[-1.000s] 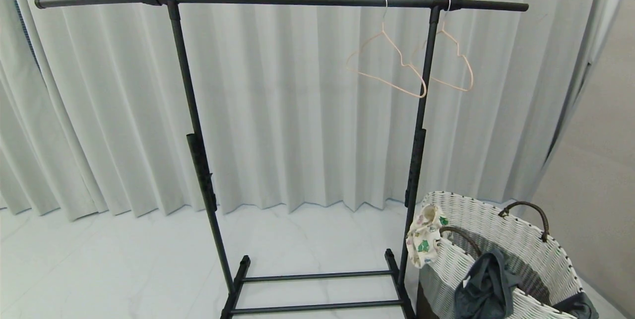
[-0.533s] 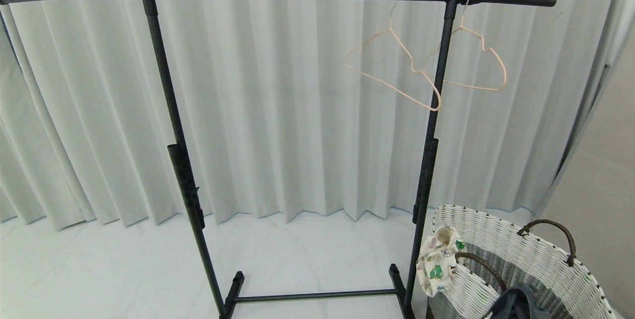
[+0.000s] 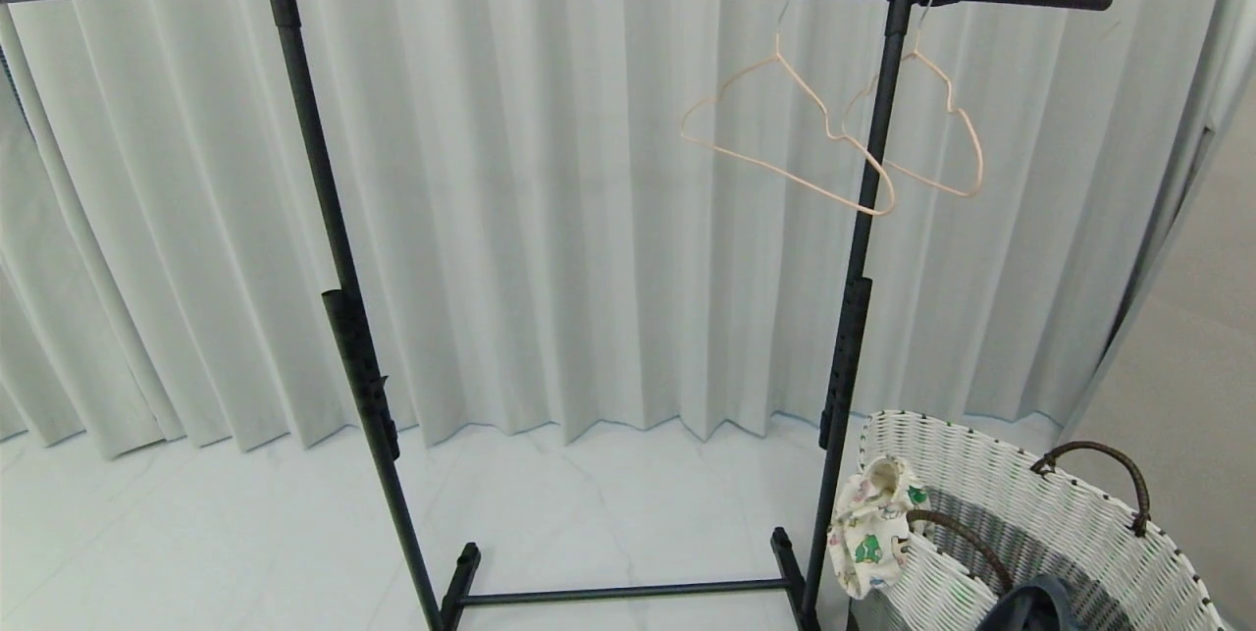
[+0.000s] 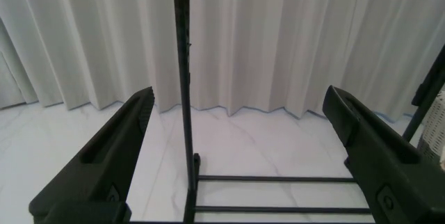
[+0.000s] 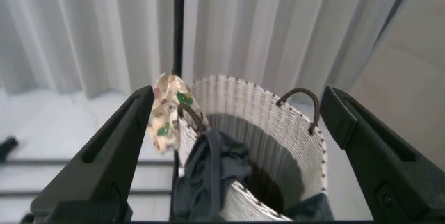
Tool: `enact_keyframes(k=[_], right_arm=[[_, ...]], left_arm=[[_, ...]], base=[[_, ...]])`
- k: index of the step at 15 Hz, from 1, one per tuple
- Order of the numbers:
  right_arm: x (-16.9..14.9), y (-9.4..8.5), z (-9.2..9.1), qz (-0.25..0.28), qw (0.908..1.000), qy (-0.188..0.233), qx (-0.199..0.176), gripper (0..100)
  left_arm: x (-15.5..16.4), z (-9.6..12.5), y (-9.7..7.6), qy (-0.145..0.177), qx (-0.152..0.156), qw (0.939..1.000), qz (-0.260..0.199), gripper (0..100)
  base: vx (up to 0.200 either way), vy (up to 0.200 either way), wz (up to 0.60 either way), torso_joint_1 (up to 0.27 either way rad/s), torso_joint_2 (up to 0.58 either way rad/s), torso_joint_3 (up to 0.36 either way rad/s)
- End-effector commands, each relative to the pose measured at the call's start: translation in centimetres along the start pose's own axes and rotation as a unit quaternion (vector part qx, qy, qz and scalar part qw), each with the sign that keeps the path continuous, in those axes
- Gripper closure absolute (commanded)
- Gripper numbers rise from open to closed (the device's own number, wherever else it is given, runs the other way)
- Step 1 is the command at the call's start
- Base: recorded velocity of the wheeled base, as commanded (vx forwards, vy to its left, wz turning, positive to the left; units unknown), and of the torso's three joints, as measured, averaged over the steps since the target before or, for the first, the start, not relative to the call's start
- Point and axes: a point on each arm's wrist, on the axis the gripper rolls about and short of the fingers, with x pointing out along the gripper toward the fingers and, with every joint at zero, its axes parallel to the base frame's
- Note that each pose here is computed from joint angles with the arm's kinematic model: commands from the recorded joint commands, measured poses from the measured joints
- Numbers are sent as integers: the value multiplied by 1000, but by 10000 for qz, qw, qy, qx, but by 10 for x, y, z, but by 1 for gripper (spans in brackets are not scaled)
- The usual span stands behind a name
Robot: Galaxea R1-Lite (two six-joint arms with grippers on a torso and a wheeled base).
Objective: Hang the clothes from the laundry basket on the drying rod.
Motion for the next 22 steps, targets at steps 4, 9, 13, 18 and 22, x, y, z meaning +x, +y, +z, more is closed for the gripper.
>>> enact_keyframes(k=[4,9,13,18,22], right_arm=[[113,-7,0,593,9065,3849,-1633,0],[174,-8,-48,1037,8412,5009,-1754,0],[207,-10,-74,956,8400,5039,-1771,0],[229,-19,-92,730,8451,4973,-1823,0],[240,-22,-100,645,8556,4796,-1837,0]], left_arm=[[0,0,0,8,0,10000,-2,0],[0,0,0,8,0,10000,-2,0],[0,0,0,8,0,10000,-2,0],[0,0,0,8,0,10000,-2,0],[0,0,0,8,0,10000,-2,0]], base=[[0,0,0,0,0,0],[0,0,0,0,0,0],[0,0,0,0,0,0],[0,0,0,0,0,0],[0,0,0,0,0,0]])
